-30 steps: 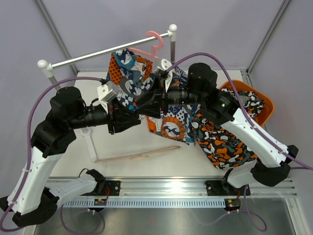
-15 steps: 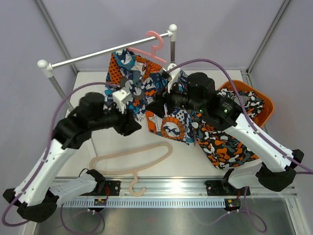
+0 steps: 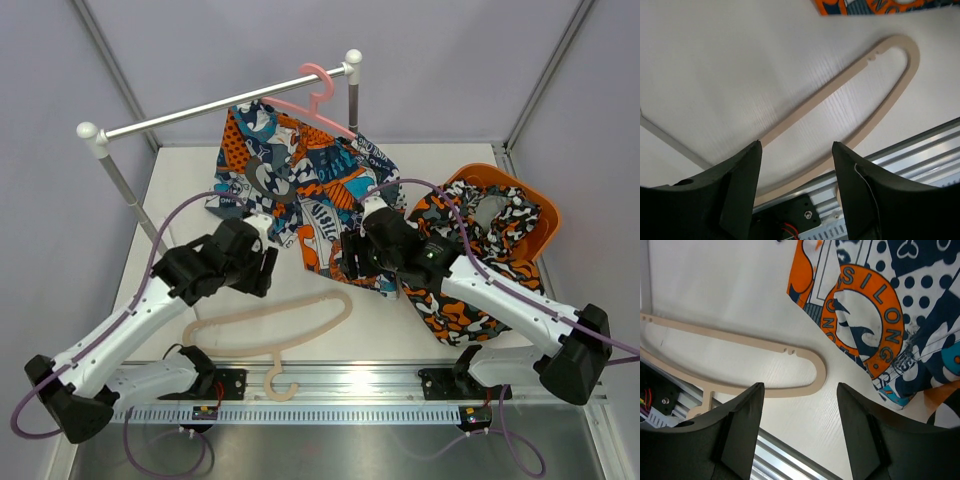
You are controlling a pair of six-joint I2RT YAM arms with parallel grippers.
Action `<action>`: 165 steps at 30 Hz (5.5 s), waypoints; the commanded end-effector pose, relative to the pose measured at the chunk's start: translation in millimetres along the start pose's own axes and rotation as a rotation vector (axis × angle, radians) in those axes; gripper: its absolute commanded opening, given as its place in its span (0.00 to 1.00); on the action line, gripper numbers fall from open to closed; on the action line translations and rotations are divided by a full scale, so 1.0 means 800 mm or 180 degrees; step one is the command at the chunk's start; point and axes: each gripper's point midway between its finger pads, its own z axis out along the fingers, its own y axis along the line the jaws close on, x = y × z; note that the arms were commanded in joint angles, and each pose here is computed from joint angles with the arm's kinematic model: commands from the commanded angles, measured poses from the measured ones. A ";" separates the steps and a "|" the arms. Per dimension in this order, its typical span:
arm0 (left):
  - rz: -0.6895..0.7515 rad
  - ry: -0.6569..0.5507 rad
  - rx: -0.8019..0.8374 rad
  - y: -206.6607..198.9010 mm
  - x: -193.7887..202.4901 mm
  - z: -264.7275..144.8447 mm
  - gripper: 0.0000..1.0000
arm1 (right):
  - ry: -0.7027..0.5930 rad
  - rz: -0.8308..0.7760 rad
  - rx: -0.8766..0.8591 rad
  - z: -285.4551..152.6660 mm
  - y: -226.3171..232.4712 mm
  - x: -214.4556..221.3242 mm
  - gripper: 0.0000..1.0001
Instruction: Remove the shorts from the hanger
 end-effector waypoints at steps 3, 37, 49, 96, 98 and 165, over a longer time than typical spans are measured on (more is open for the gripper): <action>0.0353 0.0511 0.0039 -0.027 0.049 0.011 0.64 | -0.0259 0.0299 0.0088 0.003 -0.010 -0.020 0.70; 0.1173 0.2017 -0.0034 -0.114 0.194 0.119 0.65 | -0.0937 0.0535 0.0061 -0.082 -0.054 -0.040 0.74; 0.1049 0.2211 0.0428 -0.125 0.215 0.127 0.54 | -0.0952 0.0536 -0.0001 -0.089 -0.051 -0.039 0.72; -0.1133 -0.0703 0.2198 -0.107 -0.137 -0.117 0.00 | -0.1132 0.0438 0.0004 -0.134 -0.043 -0.077 0.67; -0.1294 -0.1011 0.2346 -0.093 -0.160 -0.124 0.00 | -0.1123 0.0429 -0.0017 -0.135 -0.040 -0.079 0.66; -0.3093 -0.3015 0.4514 0.127 -0.414 -0.163 0.00 | -0.0870 0.0279 0.0242 -0.159 -0.050 -0.081 0.63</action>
